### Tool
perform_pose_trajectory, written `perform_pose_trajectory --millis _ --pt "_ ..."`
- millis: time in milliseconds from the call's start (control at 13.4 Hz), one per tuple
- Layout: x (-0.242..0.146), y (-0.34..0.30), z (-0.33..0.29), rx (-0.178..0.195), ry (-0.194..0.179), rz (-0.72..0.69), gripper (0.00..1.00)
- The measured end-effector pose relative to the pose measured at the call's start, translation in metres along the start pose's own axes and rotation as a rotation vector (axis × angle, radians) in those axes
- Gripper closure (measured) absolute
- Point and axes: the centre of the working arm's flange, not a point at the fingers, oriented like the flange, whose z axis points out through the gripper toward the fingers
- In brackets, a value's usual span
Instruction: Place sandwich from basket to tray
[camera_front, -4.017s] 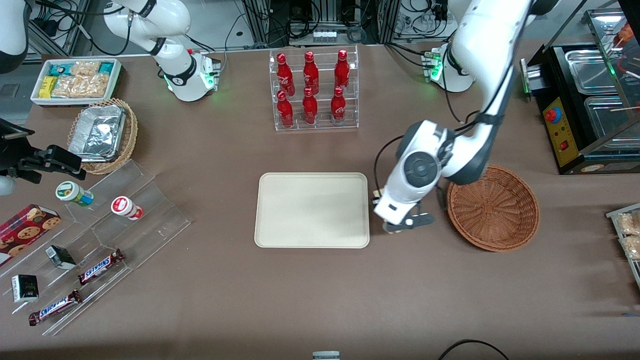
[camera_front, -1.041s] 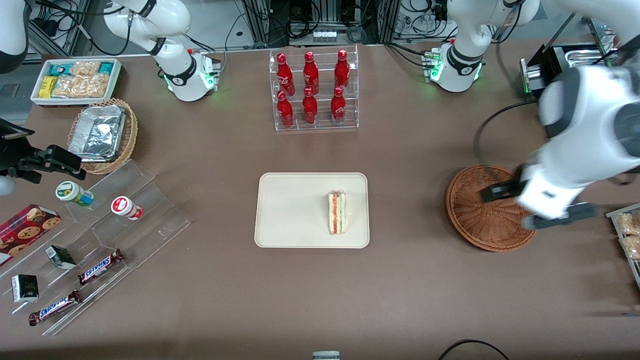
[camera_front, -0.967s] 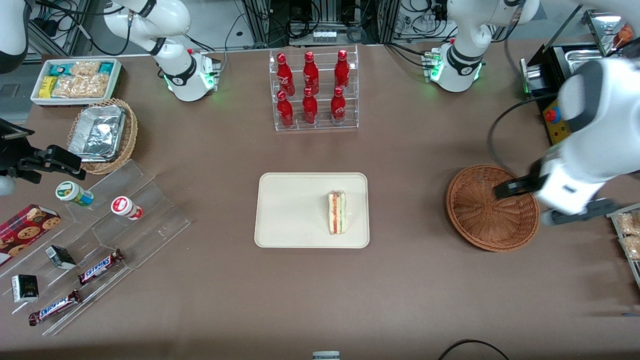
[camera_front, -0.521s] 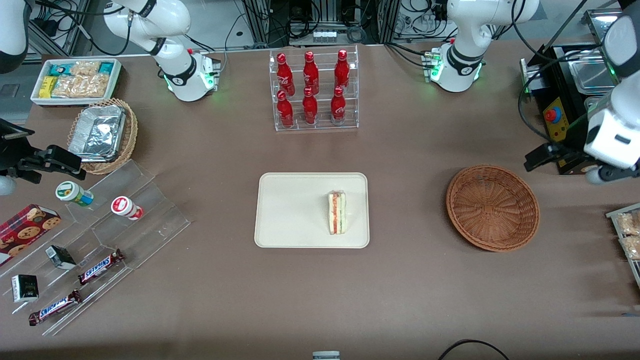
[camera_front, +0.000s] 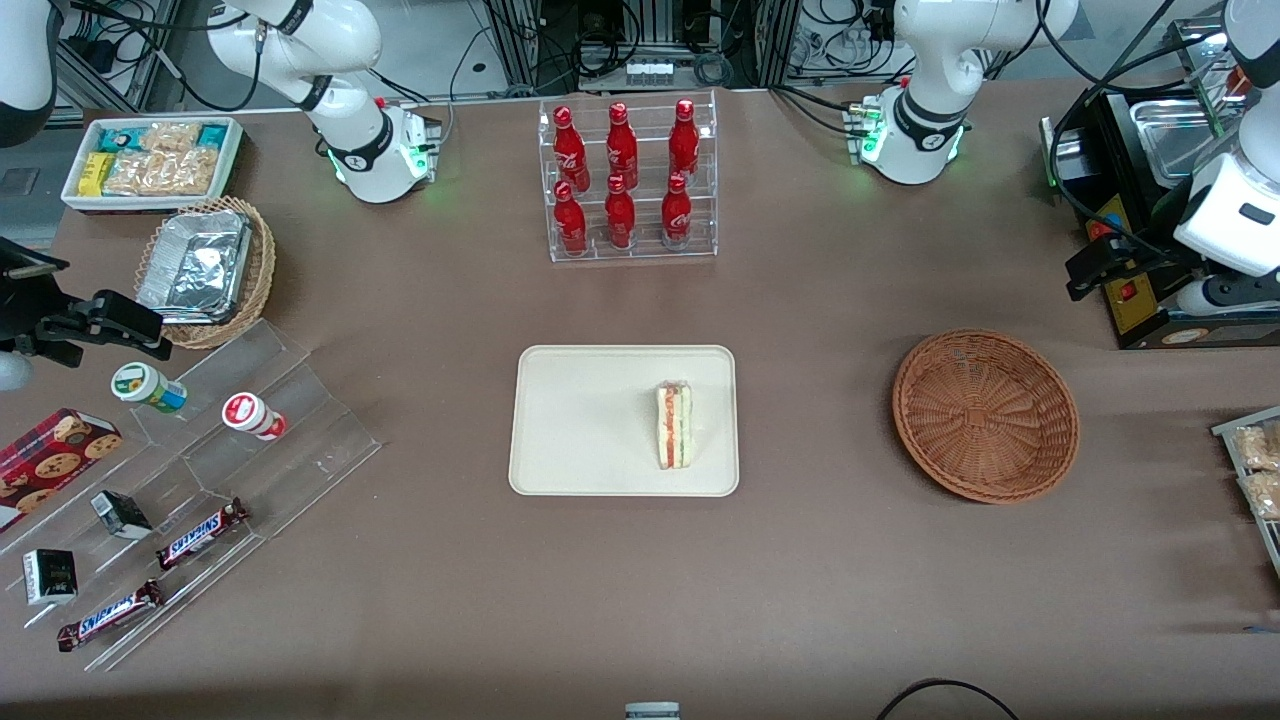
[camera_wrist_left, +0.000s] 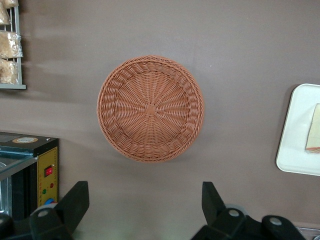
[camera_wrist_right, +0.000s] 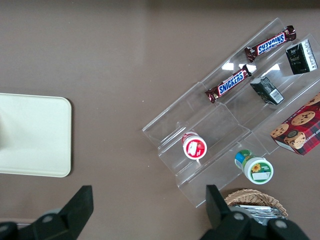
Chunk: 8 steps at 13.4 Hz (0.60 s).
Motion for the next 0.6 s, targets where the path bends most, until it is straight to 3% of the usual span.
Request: perform_pose_trajectory --millis 372,595 --pt "-0.009 -0.001 -0.012 -0.005 -0.042 0.042 0.0" --pt "-0.014 -0.001 -0.031 -0.008 -0.026 0.048 0.0"
